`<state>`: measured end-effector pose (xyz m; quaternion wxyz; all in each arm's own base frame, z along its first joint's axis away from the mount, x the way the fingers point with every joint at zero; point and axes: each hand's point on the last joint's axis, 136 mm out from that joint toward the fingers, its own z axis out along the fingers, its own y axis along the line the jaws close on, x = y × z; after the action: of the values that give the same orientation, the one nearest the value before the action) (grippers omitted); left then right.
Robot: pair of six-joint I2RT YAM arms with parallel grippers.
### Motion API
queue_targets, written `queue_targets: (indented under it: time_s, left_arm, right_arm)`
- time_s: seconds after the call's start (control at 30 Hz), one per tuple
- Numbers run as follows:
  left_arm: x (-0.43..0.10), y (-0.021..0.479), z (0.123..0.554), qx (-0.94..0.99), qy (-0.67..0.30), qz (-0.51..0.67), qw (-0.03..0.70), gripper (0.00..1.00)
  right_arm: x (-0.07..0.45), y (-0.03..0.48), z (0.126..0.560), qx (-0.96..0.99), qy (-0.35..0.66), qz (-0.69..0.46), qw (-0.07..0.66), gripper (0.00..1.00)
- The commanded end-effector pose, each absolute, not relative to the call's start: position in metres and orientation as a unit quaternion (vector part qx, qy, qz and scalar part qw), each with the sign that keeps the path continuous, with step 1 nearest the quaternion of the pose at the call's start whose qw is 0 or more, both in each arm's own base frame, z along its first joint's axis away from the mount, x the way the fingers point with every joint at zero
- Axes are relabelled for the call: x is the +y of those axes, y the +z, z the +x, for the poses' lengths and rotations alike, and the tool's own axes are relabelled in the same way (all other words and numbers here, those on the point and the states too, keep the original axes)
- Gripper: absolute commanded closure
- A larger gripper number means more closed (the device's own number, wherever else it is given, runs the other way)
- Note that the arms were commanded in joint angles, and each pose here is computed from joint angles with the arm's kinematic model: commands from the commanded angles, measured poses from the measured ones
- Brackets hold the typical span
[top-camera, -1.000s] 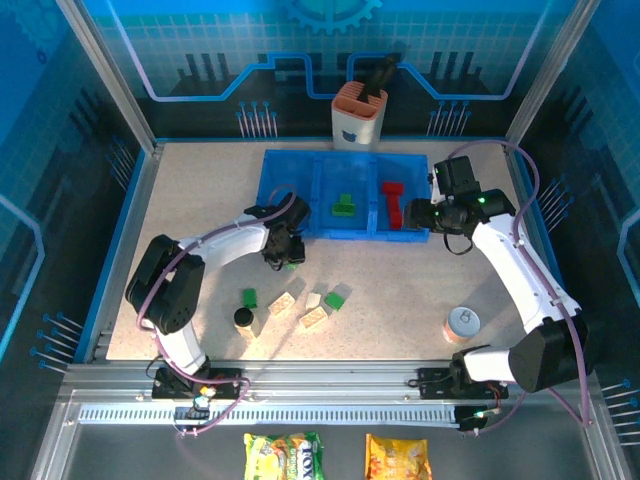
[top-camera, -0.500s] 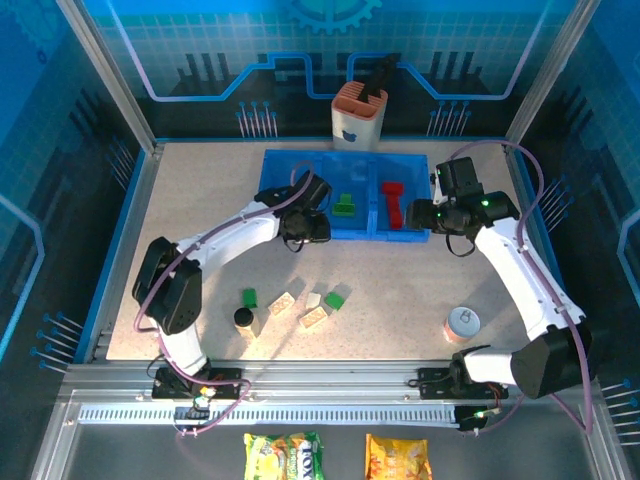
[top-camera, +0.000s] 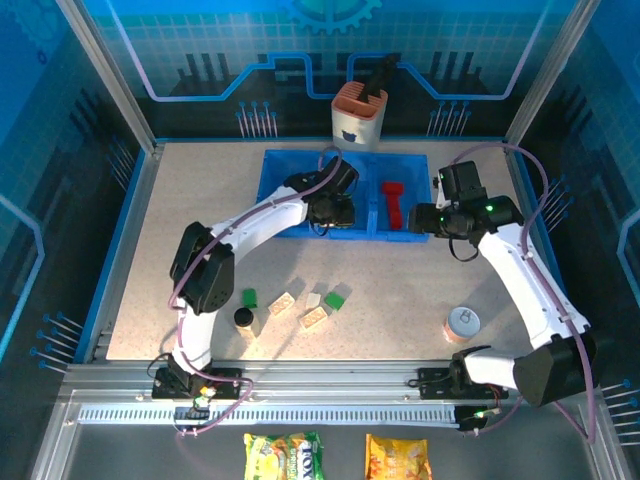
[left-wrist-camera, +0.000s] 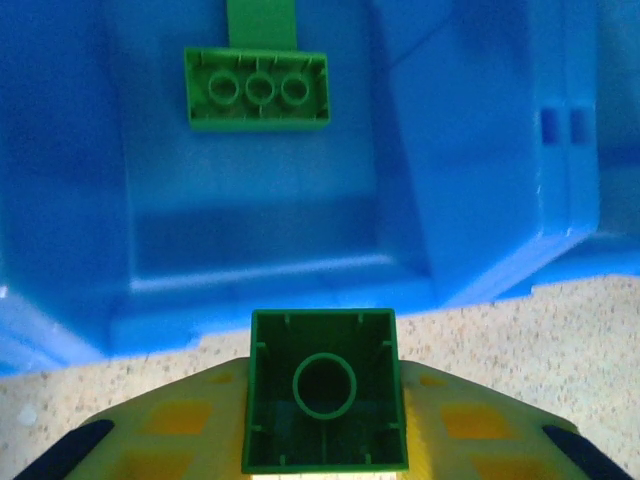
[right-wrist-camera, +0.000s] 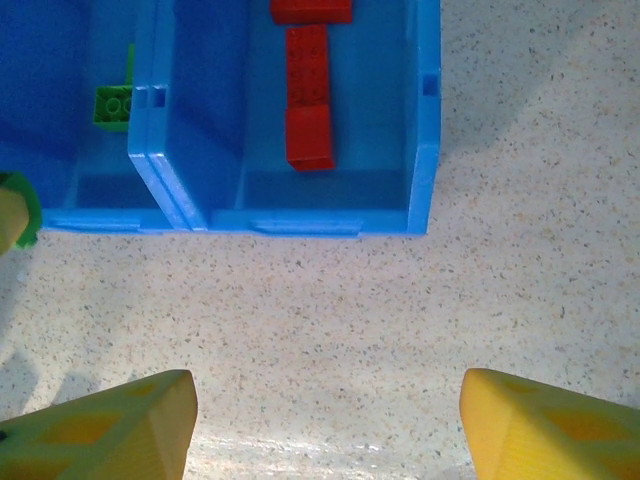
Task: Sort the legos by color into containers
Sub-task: Place the lego in the container.
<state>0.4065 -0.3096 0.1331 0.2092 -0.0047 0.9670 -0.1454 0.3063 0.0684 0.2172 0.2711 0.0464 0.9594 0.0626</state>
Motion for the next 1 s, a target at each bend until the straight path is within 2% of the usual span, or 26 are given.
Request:
queue_targets:
  time_s: [0.0,0.5,0.97]
  left_arm:
    - [-0.309,0.127,0.417,0.97,-0.112,0.007,0.216,0.67]
    - [-0.306,0.084,0.451,0.979,-0.037,0.021,0.197,0.66]
    - [-0.305,0.05,0.454,0.985,-0.031,0.011,0.167,0.62]
  right_arm:
    - [0.065,0.215,0.293,0.962,0.053,0.05,0.264,0.29]
    - [0.064,0.213,0.288,0.962,0.053,0.048,0.264,0.29]
    - [0.067,0.211,0.292,0.962,0.059,0.044,0.262,0.29]
